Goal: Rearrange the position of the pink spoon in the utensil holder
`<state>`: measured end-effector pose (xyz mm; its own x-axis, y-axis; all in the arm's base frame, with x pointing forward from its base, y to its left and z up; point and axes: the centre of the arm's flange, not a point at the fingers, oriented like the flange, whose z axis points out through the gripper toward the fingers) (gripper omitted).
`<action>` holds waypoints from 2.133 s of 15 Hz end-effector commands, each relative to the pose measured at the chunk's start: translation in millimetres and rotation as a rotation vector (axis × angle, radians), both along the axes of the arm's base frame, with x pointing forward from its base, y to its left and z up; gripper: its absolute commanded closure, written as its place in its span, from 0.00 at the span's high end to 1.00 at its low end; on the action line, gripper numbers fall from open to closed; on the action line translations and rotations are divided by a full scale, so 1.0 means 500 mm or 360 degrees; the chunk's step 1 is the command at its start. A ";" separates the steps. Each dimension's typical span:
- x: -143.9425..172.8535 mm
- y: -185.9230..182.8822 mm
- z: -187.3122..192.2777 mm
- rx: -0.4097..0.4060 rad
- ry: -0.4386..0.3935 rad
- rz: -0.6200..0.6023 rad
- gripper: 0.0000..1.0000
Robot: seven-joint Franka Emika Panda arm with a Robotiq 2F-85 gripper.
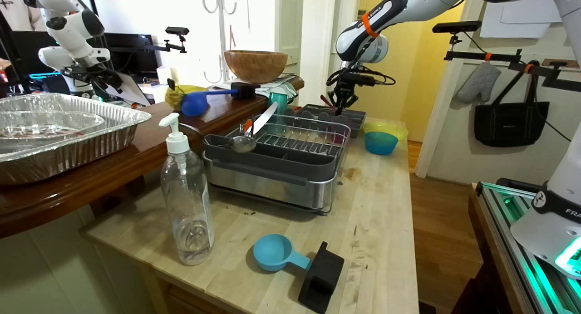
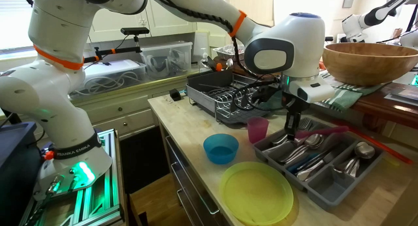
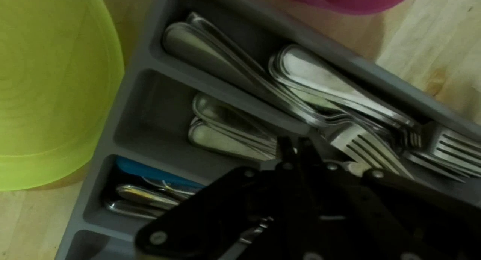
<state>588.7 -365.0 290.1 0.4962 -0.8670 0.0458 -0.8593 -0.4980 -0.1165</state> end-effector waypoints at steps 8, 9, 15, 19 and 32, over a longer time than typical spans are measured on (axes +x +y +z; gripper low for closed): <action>0.009 0.032 -0.016 0.0201 -0.0289 -0.0508 0.02; 0.009 0.029 -0.017 0.0228 -0.0310 -0.0564 0.02; 0.008 0.012 -0.014 0.0302 -0.0472 -0.0828 0.02; 0.018 -0.003 0.001 0.0312 -0.0489 -0.0842 0.08; 0.003 0.040 -0.009 0.0071 -0.0717 -0.1204 0.02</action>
